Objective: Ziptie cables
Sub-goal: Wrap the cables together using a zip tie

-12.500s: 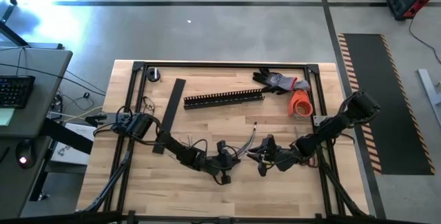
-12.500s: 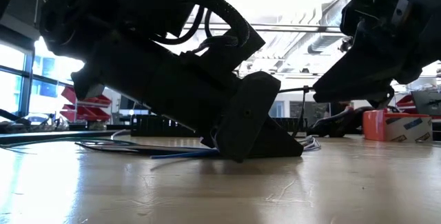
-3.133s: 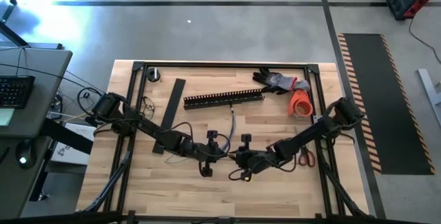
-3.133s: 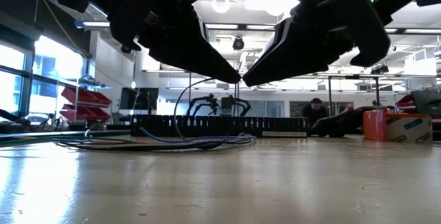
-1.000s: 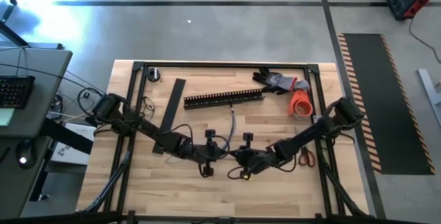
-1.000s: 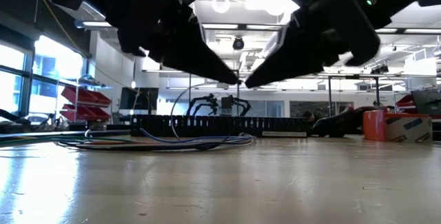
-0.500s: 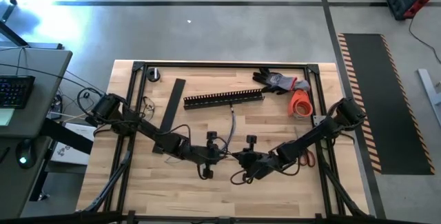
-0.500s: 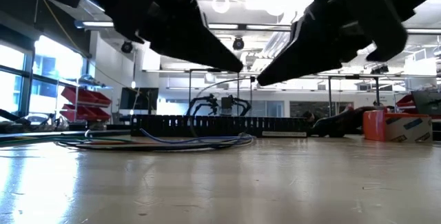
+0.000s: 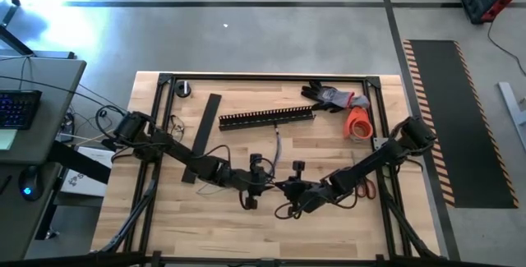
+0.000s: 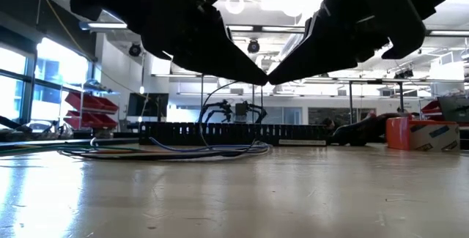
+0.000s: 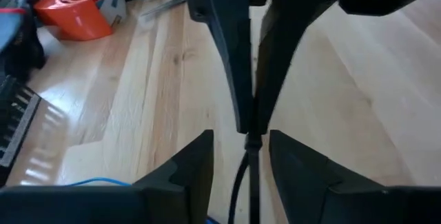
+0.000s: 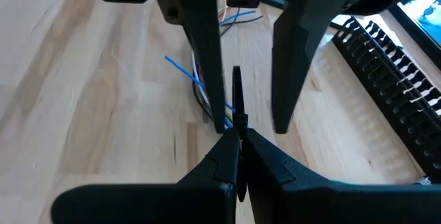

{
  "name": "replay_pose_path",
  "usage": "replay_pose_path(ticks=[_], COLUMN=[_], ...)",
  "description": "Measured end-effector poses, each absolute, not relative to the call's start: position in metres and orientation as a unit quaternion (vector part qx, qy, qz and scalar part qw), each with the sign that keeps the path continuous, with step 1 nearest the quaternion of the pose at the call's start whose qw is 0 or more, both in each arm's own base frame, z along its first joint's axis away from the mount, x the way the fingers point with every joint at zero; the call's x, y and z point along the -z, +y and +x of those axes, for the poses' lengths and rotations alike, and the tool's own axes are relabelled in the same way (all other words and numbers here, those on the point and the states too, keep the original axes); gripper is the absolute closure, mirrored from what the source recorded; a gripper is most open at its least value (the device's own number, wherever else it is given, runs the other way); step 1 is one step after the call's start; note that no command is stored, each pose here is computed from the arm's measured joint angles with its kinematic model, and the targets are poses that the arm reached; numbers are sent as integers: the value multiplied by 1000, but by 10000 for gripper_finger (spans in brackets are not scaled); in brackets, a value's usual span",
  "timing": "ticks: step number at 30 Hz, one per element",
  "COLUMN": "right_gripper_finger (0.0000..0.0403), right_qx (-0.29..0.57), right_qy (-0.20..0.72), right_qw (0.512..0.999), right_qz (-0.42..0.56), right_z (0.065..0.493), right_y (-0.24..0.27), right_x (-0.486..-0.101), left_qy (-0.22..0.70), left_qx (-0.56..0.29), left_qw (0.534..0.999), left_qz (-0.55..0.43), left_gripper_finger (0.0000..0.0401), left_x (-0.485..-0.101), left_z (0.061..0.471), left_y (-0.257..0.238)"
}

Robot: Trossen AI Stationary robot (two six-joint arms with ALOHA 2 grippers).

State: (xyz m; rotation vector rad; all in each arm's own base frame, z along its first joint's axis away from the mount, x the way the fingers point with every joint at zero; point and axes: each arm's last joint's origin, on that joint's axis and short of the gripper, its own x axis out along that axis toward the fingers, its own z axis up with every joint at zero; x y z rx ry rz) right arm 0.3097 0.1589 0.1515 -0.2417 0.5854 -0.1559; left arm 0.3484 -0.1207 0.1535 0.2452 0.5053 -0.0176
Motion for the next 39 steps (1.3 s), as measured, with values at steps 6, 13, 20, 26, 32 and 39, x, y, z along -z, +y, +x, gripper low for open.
replay_pose_path(ticks=[6,13,20,26,32,39], right_gripper_finger=[403,403,403,403,403,403], right_qx=[75,75,76,82,97,125], right_qy=[285,281,282,294,316,365], right_qw=[948,950,949,947,939,921], right_qz=[-120,-118,-119,-104,-90,-51], right_z=[310,311,310,309,297,267], right_y=[159,159,159,159,167,186], right_x=[-152,-153,-152,-150,-145,-134], left_qy=[251,250,250,239,239,233], left_qx=[17,17,12,3,-2,8], left_qw=[961,961,961,962,963,969], left_qz=[114,114,116,129,125,80], left_gripper_finger=[309,358,396,399,400,401], left_x=[-153,-153,-153,-155,-155,-136], left_z=[348,348,348,347,343,330], left_y=[-121,-121,-121,-127,-124,-111])
